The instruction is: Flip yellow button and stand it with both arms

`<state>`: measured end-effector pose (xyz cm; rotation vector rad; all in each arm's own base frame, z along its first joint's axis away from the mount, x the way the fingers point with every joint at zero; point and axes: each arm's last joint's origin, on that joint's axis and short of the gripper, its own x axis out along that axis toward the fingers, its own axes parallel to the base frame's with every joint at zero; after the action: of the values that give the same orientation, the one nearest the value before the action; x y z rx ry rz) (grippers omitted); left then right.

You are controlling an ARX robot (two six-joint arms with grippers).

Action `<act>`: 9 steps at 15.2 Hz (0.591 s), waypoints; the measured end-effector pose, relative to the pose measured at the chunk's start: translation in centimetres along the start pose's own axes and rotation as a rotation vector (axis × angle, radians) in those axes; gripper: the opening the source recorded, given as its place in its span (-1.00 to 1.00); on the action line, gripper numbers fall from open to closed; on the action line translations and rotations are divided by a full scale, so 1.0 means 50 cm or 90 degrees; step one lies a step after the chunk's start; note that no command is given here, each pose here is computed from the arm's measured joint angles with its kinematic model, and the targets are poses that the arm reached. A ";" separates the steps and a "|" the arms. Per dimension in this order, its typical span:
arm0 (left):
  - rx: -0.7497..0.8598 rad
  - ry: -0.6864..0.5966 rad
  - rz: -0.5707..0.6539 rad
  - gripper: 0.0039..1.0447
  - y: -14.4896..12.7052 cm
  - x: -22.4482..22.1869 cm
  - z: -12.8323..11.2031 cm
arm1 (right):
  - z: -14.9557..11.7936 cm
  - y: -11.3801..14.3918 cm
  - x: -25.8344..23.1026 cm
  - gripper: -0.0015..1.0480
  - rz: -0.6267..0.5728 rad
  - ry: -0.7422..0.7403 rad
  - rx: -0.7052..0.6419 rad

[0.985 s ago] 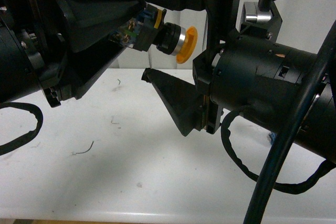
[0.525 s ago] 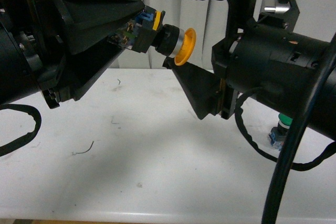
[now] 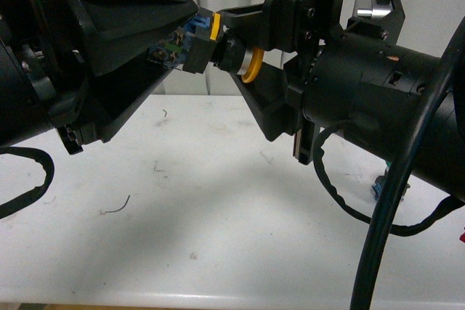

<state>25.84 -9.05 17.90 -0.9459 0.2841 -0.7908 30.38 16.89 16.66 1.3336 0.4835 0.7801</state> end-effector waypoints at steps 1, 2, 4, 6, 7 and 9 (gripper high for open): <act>-0.003 -0.001 0.000 -0.32 0.000 0.000 0.000 | 0.000 0.001 0.001 -0.36 0.002 0.000 0.002; -0.004 0.000 0.000 -0.32 0.000 0.000 0.000 | 0.000 0.001 0.001 -0.36 0.002 0.000 0.003; -0.004 0.000 0.000 -0.32 0.000 0.000 0.000 | 0.000 0.001 0.001 -0.37 0.002 0.000 0.002; -0.007 0.001 0.001 -0.18 0.001 -0.002 0.000 | 0.001 0.001 0.001 -0.37 0.002 -0.001 0.002; -0.007 0.002 0.004 0.03 0.003 -0.004 0.000 | 0.001 0.001 0.001 -0.37 0.002 0.001 -0.005; 0.012 -0.030 -0.006 0.69 -0.014 -0.029 0.023 | 0.016 -0.002 -0.005 -0.37 -0.002 -0.010 -0.012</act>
<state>25.13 -7.54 18.98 -0.9472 0.2305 -0.7768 30.82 16.18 16.71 1.3199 0.4638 0.7691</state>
